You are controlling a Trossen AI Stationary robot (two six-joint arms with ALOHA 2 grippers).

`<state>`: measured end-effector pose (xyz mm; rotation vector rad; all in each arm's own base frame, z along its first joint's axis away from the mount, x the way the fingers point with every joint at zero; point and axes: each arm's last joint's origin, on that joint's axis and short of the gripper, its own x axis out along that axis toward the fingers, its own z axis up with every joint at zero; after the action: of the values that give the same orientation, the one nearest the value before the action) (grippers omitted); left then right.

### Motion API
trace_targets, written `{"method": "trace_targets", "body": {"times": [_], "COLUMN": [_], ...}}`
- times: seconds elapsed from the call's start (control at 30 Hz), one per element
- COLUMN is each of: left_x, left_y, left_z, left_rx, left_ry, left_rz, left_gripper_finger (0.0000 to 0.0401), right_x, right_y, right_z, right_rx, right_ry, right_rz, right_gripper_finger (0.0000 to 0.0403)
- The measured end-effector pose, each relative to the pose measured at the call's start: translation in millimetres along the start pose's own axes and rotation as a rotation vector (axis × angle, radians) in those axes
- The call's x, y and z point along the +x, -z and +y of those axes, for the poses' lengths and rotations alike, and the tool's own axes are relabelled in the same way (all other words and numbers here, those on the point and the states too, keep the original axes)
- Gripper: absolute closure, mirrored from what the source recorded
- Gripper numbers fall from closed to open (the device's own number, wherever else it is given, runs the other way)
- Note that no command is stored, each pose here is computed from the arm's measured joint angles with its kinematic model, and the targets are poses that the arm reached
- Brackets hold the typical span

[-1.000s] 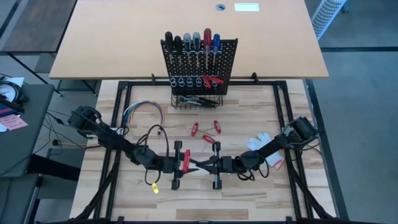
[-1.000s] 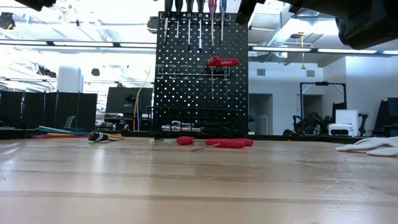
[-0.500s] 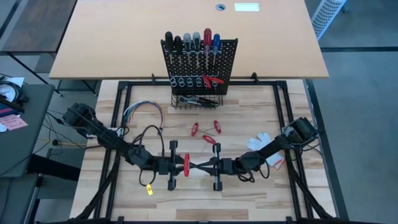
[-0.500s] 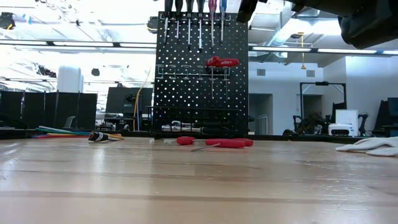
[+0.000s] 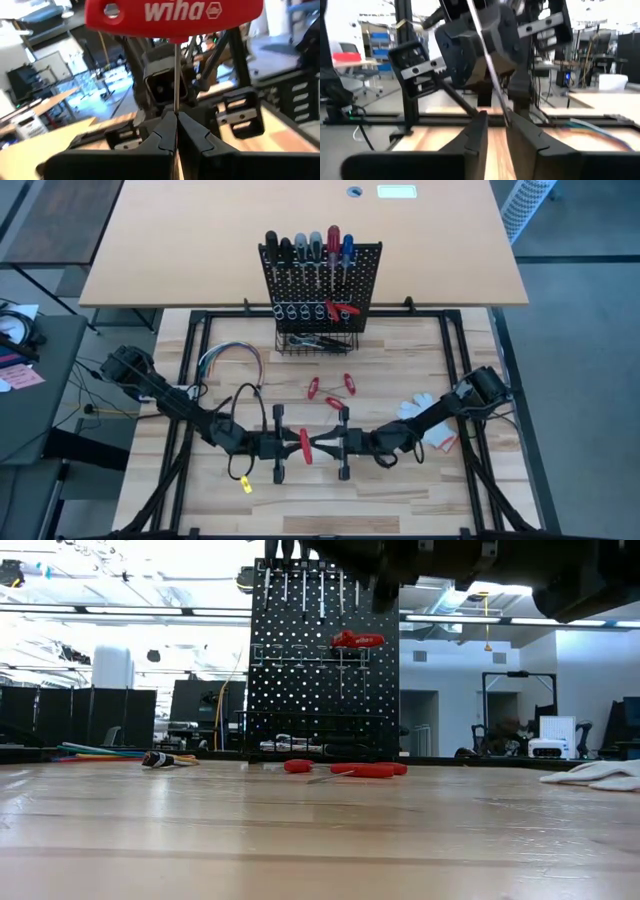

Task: Hang tools onto peg board
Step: Hang the red allen wrench on the pegboard

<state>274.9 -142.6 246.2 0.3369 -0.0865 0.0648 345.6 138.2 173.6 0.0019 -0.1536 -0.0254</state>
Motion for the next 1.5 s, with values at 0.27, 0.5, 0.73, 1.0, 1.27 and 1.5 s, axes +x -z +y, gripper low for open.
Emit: {"method": "trace_targets", "body": {"times": [0.27, 0.5, 0.73, 1.0, 1.27, 1.5], "left_x": [1, 4, 8, 8, 7, 8], "left_y": [20, 44, 57, 57, 57, 56], "left_z": [4, 26, 41, 41, 40, 39], "left_rx": [0.044, 0.091, 0.041, 0.042, 0.041, 0.010], "left_ry": [-0.138, -0.455, -0.526, -0.524, -0.521, -0.493], "left_rz": [0.218, 0.426, 0.478, 0.481, 0.481, 0.471], "left_gripper_finger": [0.0401, 0.0401, 0.0401, 0.0401, 0.0401, 0.0377], "right_x": [-13, -32, -15, 26, 44, 48], "right_y": [-23, -56, -60, -62, -70, -99], "right_z": [-13, -30, -40, -44, -47, -47], "right_rx": [-0.061, 0.069, -0.014, -0.147, -0.232, -0.322], "right_ry": [0.157, 0.346, 0.437, 0.478, 0.526, 0.515], "right_rz": [0.325, 0.411, 0.378, 0.382, 0.387, 0.454], "right_gripper_finger": [0.0244, 0.0189, 0.0190, 0.0199, 0.0285, 0.0360]}}
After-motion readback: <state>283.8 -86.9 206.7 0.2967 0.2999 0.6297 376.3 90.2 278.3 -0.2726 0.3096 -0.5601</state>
